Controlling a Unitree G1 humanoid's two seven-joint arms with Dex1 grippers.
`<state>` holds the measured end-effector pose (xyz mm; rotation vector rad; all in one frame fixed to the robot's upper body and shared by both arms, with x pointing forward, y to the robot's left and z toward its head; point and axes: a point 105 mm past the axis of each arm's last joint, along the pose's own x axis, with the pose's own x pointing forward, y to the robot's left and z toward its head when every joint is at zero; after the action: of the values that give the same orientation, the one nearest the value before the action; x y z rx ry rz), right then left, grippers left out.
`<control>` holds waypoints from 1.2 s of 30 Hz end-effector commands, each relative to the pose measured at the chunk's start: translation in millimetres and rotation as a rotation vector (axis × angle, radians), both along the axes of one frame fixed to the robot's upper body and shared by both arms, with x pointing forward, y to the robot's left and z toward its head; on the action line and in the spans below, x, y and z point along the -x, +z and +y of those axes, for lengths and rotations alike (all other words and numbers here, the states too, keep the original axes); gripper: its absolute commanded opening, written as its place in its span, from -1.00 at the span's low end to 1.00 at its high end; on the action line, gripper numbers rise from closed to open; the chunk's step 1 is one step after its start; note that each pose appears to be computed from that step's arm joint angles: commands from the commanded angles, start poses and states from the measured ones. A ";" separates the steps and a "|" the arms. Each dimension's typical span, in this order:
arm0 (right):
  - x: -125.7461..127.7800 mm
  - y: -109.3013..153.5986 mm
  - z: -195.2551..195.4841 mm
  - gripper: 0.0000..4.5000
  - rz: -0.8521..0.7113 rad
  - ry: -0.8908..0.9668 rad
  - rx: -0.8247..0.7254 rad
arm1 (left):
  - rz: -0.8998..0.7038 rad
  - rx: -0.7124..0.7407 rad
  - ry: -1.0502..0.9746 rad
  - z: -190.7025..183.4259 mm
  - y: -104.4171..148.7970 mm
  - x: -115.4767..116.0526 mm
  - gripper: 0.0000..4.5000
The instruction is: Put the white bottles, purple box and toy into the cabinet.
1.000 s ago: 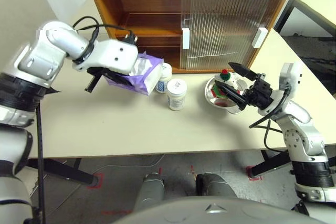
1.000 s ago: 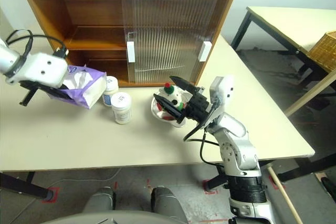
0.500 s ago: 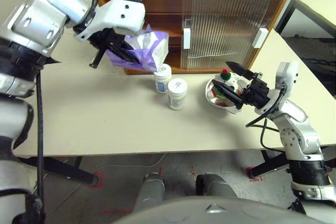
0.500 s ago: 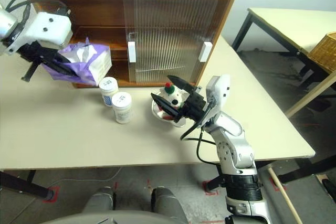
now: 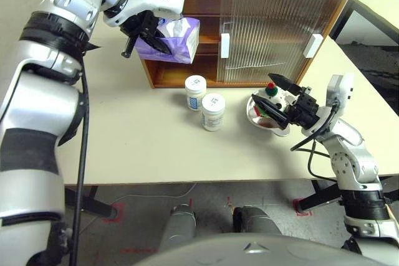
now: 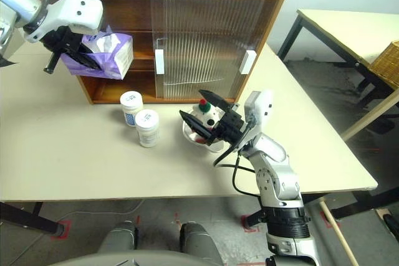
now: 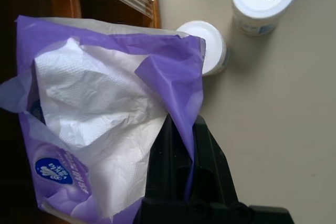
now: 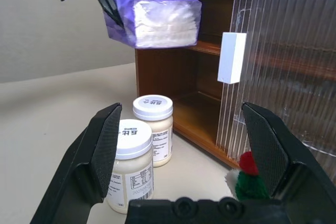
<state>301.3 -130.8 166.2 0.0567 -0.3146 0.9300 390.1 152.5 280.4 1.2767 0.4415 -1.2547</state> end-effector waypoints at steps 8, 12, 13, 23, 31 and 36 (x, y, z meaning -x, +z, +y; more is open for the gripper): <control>0.7 0.8 2.1 1.00 -0.013 -0.012 0.003 | -0.097 0.061 0.075 -10.0 4.7 -22.2 -0.99; 0.0 3.4 2.3 1.00 -0.018 -0.016 0.002 | -0.118 0.050 0.090 -10.2 1.3 -26.7 -0.99; -0.1 3.8 2.5 1.00 -0.019 -0.018 0.002 | -0.129 0.043 0.095 -9.8 0.2 -28.4 -0.99; 1.9 4.8 4.1 1.00 -0.018 -0.024 -0.003 | -0.207 0.056 0.131 -18.0 -9.4 -42.2 -0.99; 2.7 4.5 5.0 1.00 -0.018 -0.026 -0.007 | -0.291 0.023 0.155 -16.3 -11.1 -51.0 -0.99; 4.3 2.7 5.0 1.00 -0.014 -0.027 -0.008 | -0.402 -0.011 0.203 -6.9 -7.0 -60.8 -0.99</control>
<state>299.1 -127.2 166.7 0.0640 -0.3221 0.9014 448.2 142.1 269.4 1.3809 0.2906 -0.8432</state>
